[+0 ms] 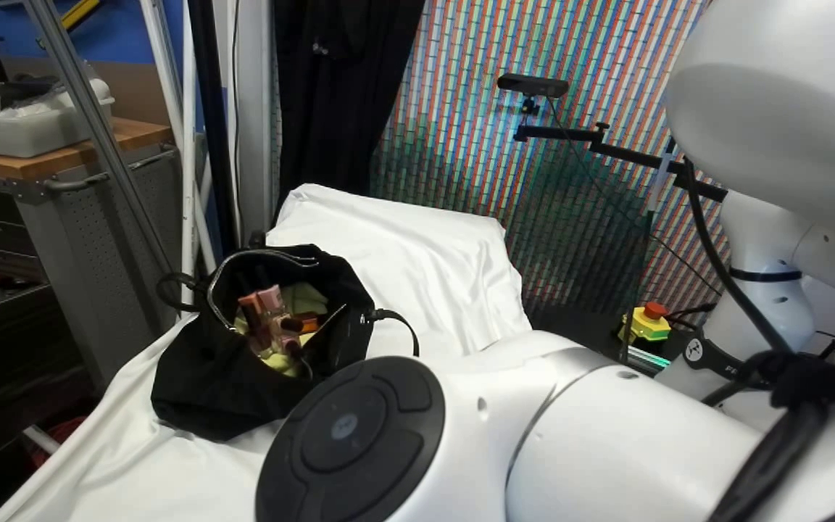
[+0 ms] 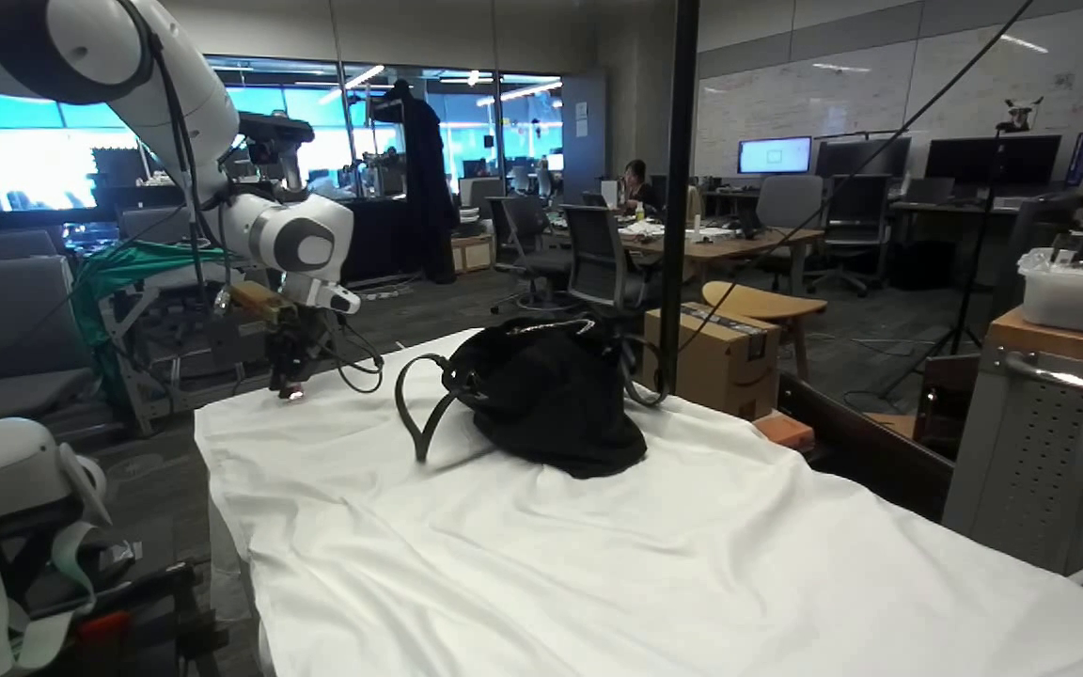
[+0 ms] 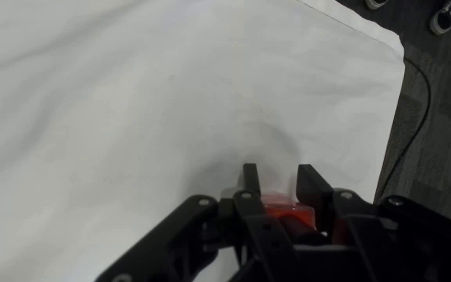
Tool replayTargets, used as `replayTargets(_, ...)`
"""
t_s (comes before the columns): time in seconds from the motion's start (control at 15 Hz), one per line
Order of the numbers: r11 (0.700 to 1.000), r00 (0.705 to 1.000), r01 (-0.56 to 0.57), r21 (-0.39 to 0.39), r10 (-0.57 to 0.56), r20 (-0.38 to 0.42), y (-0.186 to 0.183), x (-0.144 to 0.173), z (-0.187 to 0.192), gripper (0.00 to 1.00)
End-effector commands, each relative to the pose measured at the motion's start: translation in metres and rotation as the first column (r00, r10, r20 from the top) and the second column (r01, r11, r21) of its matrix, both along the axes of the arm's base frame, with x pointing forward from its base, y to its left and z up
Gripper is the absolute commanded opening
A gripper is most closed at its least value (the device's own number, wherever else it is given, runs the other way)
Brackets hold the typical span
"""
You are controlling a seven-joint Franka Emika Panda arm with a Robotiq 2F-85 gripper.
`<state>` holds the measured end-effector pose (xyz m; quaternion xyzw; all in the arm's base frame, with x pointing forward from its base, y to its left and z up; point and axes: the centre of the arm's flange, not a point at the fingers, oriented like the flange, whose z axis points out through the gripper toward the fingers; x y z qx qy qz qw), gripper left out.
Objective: Put the nail polish bottles in the bag
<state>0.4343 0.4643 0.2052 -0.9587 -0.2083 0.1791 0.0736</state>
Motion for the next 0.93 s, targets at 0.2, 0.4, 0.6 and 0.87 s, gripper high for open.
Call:
replayTargets(0.2, 0.999, 0.999, 0.04, 0.012, -0.04, -0.004, -0.002, 0.012, 0.012, 0.21)
replayTargets(0.4, 0.998, 0.998, 0.065, 0.014, -0.065, 0.002, -0.01, 0.026, 0.022, 0.21)
replayTargets(0.6, 0.996, 0.995, 0.094, 0.011, -0.094, 0.015, -0.019, 0.044, 0.03, 0.21)
replayTargets(0.87, 0.992, 0.992, 0.127, 0.0, -0.126, 0.018, -0.037, 0.075, 0.045, 0.21)
